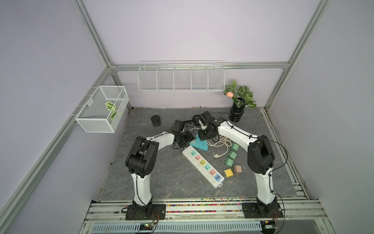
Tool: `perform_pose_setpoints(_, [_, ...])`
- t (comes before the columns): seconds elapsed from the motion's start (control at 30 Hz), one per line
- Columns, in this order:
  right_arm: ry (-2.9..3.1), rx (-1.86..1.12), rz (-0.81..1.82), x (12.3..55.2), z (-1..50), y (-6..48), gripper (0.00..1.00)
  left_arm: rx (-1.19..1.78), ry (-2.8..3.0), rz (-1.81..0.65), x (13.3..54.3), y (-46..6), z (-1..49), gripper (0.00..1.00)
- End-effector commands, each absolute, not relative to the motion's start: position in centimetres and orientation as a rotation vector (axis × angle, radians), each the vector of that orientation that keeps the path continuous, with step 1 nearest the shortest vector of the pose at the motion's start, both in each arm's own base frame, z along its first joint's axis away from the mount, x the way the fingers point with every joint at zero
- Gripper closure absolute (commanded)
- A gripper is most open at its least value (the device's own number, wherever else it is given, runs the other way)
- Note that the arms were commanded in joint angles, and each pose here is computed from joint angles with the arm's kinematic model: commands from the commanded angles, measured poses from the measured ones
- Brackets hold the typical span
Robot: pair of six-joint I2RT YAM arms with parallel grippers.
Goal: Pull the plug off the socket
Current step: Remove the plug from the socket.
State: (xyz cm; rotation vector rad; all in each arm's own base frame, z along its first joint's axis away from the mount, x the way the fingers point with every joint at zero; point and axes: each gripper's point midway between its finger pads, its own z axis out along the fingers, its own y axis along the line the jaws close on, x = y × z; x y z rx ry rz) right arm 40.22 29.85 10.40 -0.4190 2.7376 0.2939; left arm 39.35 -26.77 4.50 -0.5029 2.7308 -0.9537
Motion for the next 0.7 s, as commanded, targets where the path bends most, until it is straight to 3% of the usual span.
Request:
perform_pose_setpoints(0.0, [2.674,-0.425,0.297,39.3,14.9,28.9,0.75,-0.679,2.947,-0.584,34.8,-21.7,-2.5,0.37])
perform_pose_setpoints(0.37, [2.803,-0.443,0.467,35.8,11.1,30.0,0.75,-0.609,2.88,-0.714,35.8,-23.0,0.1,0.36])
perform_pose_setpoints(0.67, [2.83,-0.453,0.394,35.5,9.4,29.7,0.75,-0.337,2.629,-0.942,36.7,-24.5,8.9,0.34])
